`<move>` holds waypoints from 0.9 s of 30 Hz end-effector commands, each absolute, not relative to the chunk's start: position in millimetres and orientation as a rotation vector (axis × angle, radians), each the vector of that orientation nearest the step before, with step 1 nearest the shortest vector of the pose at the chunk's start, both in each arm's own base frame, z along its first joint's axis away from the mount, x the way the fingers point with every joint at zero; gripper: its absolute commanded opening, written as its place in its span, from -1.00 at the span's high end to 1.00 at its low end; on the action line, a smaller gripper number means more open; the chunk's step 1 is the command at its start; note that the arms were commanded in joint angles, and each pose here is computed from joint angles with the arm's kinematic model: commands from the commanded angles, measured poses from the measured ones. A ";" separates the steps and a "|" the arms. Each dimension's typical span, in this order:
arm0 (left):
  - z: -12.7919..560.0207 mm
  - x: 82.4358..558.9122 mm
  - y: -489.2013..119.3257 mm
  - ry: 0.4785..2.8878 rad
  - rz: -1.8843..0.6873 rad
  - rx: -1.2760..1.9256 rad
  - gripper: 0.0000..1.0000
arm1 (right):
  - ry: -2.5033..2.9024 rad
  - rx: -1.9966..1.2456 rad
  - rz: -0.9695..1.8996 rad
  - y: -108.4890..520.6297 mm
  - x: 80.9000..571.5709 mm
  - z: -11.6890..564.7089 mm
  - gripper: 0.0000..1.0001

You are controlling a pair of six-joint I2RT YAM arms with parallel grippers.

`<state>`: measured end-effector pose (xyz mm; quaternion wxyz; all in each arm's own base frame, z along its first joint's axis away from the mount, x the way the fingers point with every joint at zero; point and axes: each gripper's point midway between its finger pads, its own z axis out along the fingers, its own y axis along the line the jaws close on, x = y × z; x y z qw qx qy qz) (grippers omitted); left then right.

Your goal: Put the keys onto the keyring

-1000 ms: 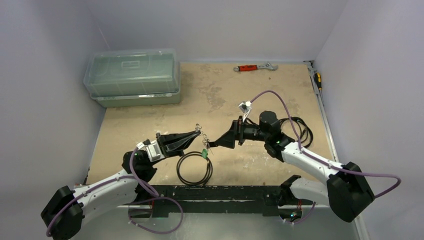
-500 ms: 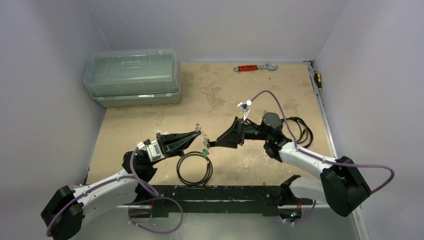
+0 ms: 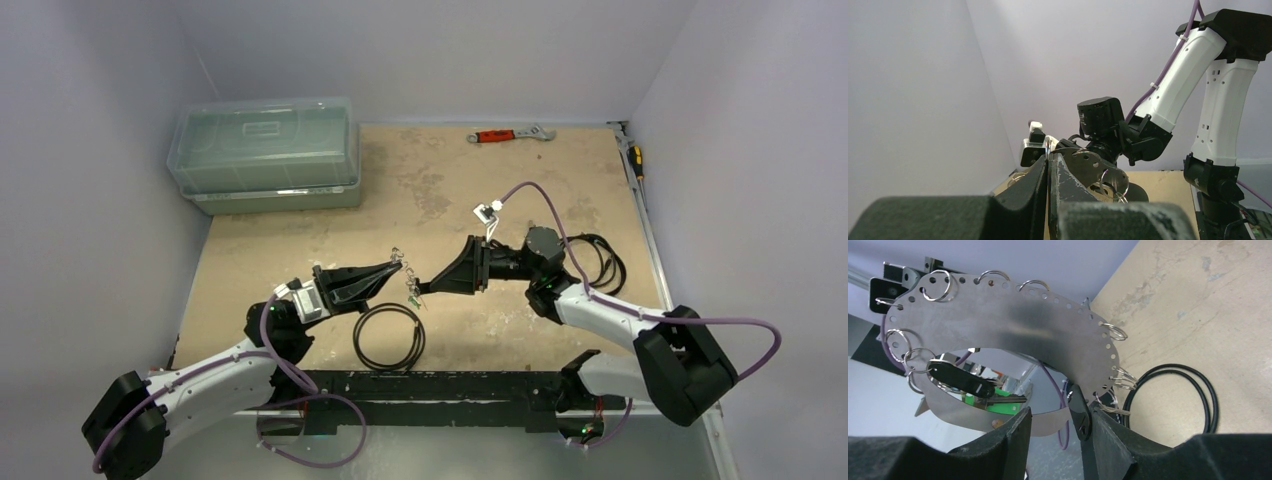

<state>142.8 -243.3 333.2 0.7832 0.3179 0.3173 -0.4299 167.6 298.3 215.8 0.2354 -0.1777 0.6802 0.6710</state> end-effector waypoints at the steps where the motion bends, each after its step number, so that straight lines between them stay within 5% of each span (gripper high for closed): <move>1: 350.8 136.1 -236.3 0.612 -0.923 0.654 1.00 | 1.806 -0.558 1.897 302.7 158.3 227.0 -0.02; 5: 351.6 136.0 -235.7 0.610 -0.923 0.650 1.00 | 1.810 -0.565 1.901 304.2 157.1 224.8 0.21; 10: 351.0 137.4 -236.3 0.616 -0.923 0.648 1.00 | 1.785 -0.601 1.904 302.5 151.9 231.8 0.96; 21: 353.8 138.3 -228.6 0.642 -0.932 0.601 1.00 | 1.793 -0.504 1.374 272.4 205.1 289.7 1.00; 27: 361.9 137.4 -218.3 0.701 -0.978 0.531 1.00 | 1.935 -0.381 1.183 255.7 225.9 256.9 1.00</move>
